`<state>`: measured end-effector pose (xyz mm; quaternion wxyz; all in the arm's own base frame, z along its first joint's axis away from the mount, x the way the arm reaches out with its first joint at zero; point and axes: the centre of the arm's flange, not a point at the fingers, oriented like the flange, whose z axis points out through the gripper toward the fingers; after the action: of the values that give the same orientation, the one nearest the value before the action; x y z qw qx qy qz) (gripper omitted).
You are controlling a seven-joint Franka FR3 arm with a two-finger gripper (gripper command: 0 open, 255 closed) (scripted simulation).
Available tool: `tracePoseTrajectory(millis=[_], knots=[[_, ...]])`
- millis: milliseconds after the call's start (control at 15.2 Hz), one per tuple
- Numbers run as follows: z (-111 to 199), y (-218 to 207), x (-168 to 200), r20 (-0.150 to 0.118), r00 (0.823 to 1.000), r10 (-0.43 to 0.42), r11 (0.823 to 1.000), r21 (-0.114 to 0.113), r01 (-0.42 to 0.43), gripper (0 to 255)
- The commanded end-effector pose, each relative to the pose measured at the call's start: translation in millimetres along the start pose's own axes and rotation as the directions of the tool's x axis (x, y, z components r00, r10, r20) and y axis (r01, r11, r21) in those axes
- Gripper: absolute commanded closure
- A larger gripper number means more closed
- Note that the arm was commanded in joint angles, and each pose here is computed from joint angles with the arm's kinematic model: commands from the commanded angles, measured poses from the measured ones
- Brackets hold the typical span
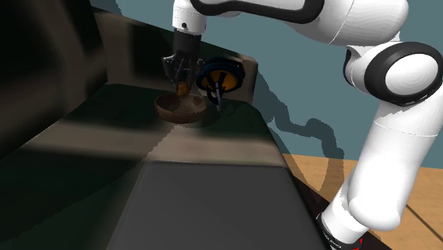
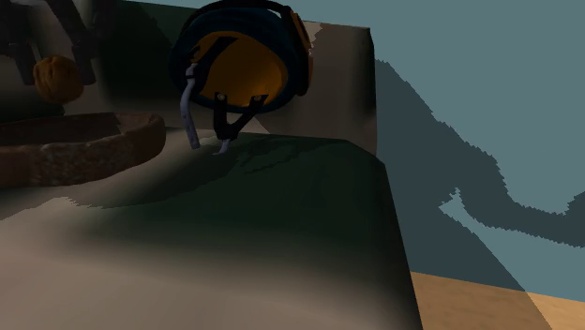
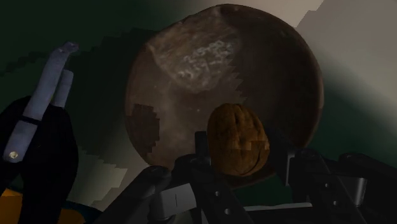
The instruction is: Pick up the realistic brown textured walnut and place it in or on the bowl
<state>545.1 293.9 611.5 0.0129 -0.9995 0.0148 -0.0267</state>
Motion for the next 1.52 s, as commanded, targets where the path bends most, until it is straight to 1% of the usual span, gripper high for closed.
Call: tracePoseTrajectory(millis=[0, 264, 792, 858, 1188, 1452], knots=[[10, 0, -1, 0.000, 1.000, 0.000, 1.000, 0.000, 0.000, 255], [32, 1, -2, 0.000, 1.000, 0.000, 1.000, 0.000, 0.000, 255], [32, 1, -2, 0.000, 1.000, 0.000, 1.000, 0.000, 0.000, 255], [32, 1, -2, 0.000, 1.000, 0.000, 1.000, 0.000, 0.000, 0], [32, 1, -2, 0.000, 1.000, 0.000, 1.000, 0.000, 0.000, 0], [-18, 1, -2, 0.000, 1.000, 0.000, 1.000, 0.000, 0.000, 0]])
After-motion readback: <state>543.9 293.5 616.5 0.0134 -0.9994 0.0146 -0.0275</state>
